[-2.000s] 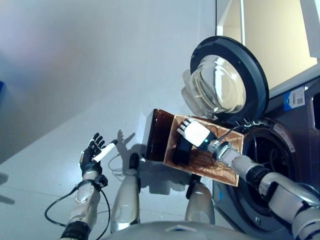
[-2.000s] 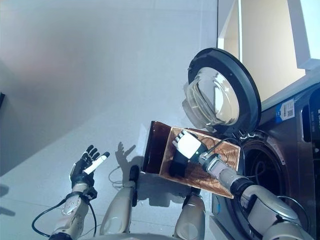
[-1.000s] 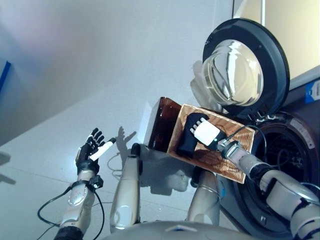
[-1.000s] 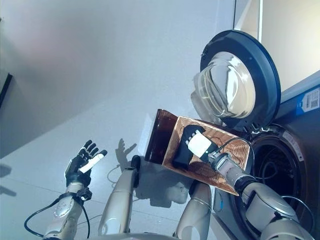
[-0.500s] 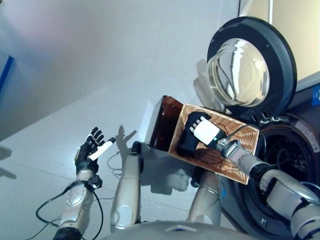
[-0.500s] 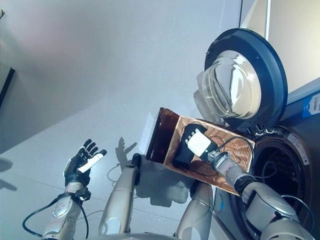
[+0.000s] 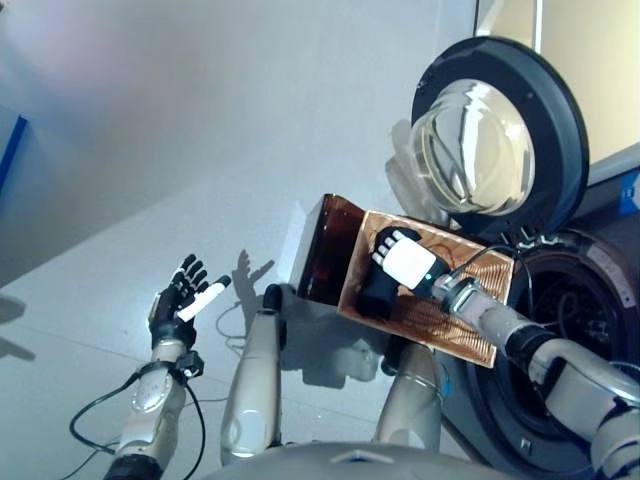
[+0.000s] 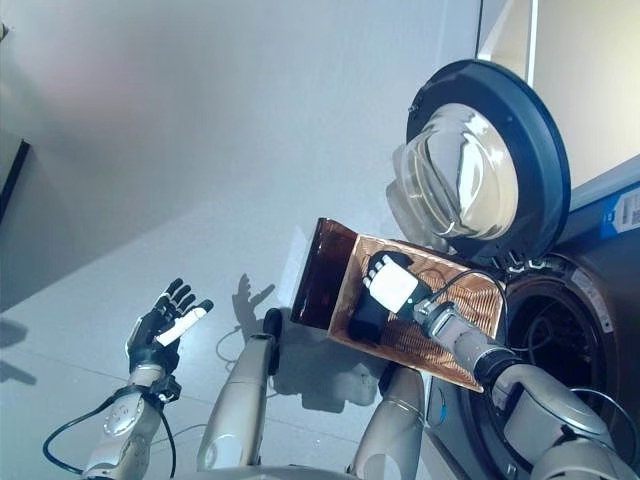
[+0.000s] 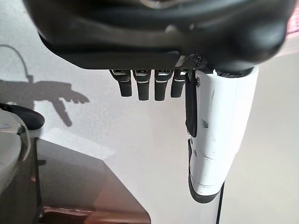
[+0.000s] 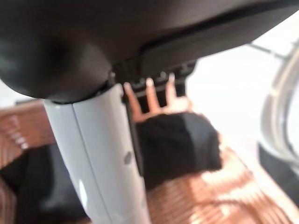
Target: Pick up the clothes and place them into the washing machine
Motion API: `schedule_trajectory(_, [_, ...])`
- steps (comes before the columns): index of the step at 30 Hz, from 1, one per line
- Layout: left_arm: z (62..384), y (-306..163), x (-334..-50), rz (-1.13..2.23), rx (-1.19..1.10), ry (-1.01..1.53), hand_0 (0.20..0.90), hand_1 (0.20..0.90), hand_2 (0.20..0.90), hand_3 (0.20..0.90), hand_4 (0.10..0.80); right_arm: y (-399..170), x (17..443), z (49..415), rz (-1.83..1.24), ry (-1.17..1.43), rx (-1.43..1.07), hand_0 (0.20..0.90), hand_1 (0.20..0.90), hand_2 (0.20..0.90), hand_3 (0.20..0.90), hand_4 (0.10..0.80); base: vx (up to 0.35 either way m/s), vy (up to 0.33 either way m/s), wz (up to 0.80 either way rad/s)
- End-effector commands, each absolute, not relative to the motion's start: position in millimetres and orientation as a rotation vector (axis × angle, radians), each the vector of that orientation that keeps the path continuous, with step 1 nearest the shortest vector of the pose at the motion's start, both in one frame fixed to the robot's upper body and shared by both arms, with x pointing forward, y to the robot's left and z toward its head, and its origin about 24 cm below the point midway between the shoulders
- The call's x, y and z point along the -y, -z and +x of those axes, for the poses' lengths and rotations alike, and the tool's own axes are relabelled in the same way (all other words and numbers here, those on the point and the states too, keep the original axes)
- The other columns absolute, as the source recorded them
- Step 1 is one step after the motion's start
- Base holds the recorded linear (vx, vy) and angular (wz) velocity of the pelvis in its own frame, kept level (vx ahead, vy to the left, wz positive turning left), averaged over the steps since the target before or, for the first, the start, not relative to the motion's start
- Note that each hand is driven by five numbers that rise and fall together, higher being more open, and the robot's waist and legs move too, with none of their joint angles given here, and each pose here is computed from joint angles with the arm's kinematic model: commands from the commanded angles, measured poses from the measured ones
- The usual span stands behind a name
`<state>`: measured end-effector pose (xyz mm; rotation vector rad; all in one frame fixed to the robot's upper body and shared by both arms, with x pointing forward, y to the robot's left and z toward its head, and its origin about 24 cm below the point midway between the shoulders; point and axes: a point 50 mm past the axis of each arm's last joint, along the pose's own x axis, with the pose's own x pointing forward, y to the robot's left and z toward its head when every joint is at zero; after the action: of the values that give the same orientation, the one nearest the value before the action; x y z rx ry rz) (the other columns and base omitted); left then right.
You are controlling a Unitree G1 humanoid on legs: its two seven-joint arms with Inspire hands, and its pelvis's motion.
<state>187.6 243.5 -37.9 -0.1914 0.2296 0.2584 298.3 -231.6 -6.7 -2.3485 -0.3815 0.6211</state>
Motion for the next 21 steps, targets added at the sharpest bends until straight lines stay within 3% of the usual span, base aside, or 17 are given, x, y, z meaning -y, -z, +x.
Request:
schedule_trajectory(1, [190.3,16.3,-261.5,-0.108,-0.114,-0.264,0.900,0.900,0.900,0.900,0.800,-13.5,239.1,305.2,-2.350,-0.523,0.464,0.900,0.900,0.900,0.900,0.800,0.000,0.000,0.00])
schedule_trajectory(21, [192.7,5.2,-258.4,-0.103,-0.060,-0.263,0.900,0.900,0.900,0.900,0.800,-2.1,224.6,308.8,-2.308,-0.501,0.427,0.900,0.900,0.900,0.900,0.800,0.004,-0.003,0.04])
